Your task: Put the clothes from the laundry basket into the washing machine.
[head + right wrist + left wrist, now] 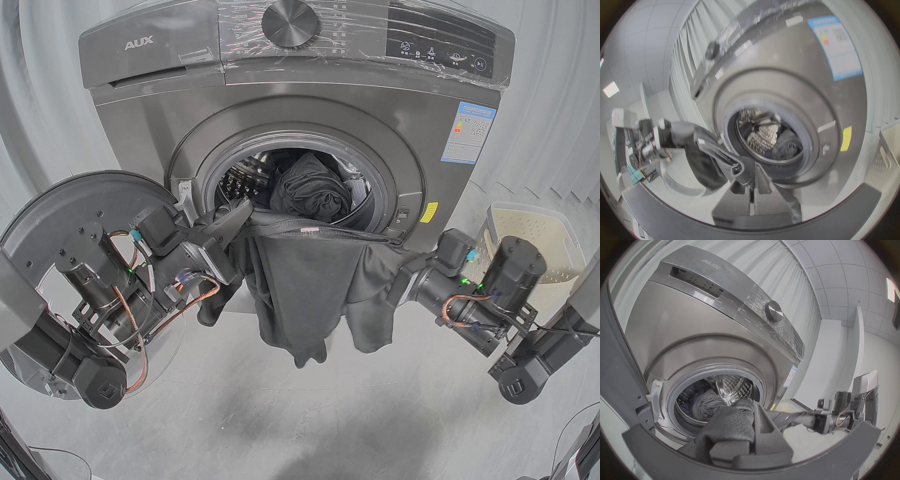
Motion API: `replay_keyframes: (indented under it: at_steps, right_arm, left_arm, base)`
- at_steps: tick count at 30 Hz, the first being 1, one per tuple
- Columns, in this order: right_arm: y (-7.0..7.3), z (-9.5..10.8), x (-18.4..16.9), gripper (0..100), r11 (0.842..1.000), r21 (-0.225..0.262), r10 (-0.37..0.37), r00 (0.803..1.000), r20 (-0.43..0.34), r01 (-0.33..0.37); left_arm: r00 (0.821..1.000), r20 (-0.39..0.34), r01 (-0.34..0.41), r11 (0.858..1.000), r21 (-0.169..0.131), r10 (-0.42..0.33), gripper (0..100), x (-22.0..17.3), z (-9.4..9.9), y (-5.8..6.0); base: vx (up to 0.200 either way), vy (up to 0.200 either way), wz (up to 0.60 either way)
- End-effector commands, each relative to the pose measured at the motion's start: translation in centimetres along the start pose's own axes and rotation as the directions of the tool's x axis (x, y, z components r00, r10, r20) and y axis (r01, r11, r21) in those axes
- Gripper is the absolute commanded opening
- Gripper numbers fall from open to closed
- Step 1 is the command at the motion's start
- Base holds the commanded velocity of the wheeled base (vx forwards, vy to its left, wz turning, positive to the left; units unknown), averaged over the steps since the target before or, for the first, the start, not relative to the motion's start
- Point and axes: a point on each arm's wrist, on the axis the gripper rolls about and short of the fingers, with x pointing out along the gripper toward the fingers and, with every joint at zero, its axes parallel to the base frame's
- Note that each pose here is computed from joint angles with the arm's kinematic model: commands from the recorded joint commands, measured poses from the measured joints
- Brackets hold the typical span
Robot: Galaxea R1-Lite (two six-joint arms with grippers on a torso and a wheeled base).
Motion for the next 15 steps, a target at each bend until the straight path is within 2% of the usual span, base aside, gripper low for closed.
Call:
replay_keyframes:
  at_steps: [1, 4, 8, 15]
  right_arm:
    - [0.2, 2.6, -2.0, 0, 1.0, 0.003, 0.013, 0.996, 0.083, -0.013]
    - [0.4, 3.1, -1.8, 0, 1.0, -0.005, 0.017, 0.994, 0.109, -0.017]
    - [0.4, 5.2, -1.3, 0, 1.0, -0.012, 0.017, 0.982, 0.187, -0.015]
    - [0.1, 6.0, -1.0, 0, 1.0, -0.012, -0.011, 0.975, 0.224, 0.014]
  left_arm:
    - [1.0, 0.001, 0.015, 1.0, -0.001, -0.015, 0, -0.5, 0.3, -0.7]
    - [0.999, 0.024, 0.025, 1.0, 0.004, -0.025, 0, -0.8, 1.1, -1.1]
    - [0.998, 0.056, 0.03, 0.999, 0.012, -0.03, 0, -1.2, 2.3, -1.3]
    - [0.997, 0.066, 0.03, 0.999, 0.013, -0.031, 0, -1.2, 2.6, -1.4]
  base:
    - [0.0, 0.0, 0.0]
    - [0.0, 0.0, 0.0]
    - [0.0, 0.0, 0.0]
    - [0.0, 0.0, 0.0]
